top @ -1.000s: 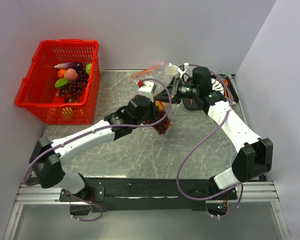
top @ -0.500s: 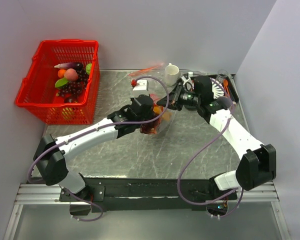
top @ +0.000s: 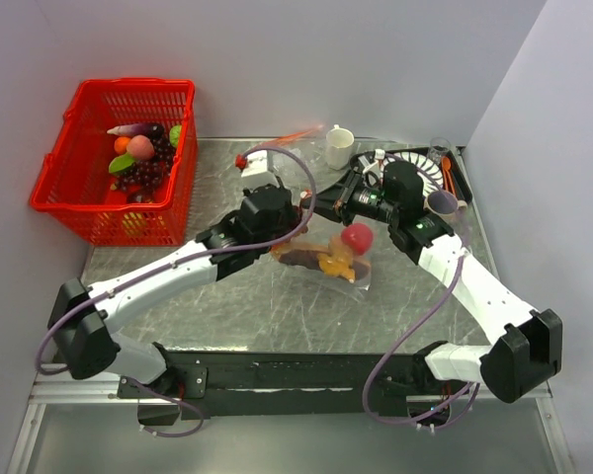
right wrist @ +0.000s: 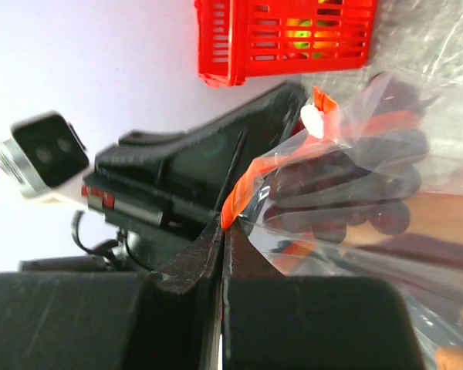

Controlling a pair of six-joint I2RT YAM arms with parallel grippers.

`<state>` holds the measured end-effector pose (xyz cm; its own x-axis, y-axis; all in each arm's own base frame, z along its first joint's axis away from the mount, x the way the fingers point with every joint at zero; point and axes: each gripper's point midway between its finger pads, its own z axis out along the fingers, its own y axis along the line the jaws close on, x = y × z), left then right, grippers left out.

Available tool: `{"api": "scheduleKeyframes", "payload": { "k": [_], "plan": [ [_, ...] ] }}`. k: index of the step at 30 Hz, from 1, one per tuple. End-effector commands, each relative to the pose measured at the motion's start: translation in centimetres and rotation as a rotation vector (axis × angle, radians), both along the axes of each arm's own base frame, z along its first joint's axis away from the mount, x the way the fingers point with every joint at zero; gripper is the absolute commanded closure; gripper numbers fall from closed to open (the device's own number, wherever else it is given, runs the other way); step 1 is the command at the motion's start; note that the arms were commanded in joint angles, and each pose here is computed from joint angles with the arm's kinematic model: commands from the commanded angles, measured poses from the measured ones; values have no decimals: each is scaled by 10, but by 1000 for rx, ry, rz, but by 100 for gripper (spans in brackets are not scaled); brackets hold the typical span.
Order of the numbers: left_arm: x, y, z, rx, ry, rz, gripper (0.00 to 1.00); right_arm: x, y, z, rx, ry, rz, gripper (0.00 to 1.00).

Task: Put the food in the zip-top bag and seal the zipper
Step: Place the fake fruit in the zipper food storage bag.

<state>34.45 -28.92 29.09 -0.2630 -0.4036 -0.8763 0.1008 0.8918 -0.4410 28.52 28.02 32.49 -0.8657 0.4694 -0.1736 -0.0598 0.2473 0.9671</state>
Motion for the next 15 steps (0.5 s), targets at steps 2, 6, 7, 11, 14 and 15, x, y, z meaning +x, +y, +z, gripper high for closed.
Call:
{"api": "scheduleKeyframes", "payload": {
  "k": [2, 6, 7, 11, 14, 15],
  "plan": [
    [-25, -28, 31, -301, -46, -184, 99, 3, 3, 19, 143, -21, -25, 100],
    [-43, -42, 27, -382, -7, -300, 99, 13, -1, 0, 205, 13, -48, 100],
    [-51, -48, 24, -395, 11, -350, 99, 14, -1, -8, 212, 38, -45, 100],
    [-65, -60, -6, -382, 69, -441, 99, 15, 4, -23, 253, 81, 25, 100],
    [-62, -54, -44, -372, 121, -407, 99, 12, 5, -19, 283, 76, 51, 100],
    [-59, -53, -41, -403, 94, -406, 99, 12, 5, -19, 281, 82, 51, 100]
  ]
}}
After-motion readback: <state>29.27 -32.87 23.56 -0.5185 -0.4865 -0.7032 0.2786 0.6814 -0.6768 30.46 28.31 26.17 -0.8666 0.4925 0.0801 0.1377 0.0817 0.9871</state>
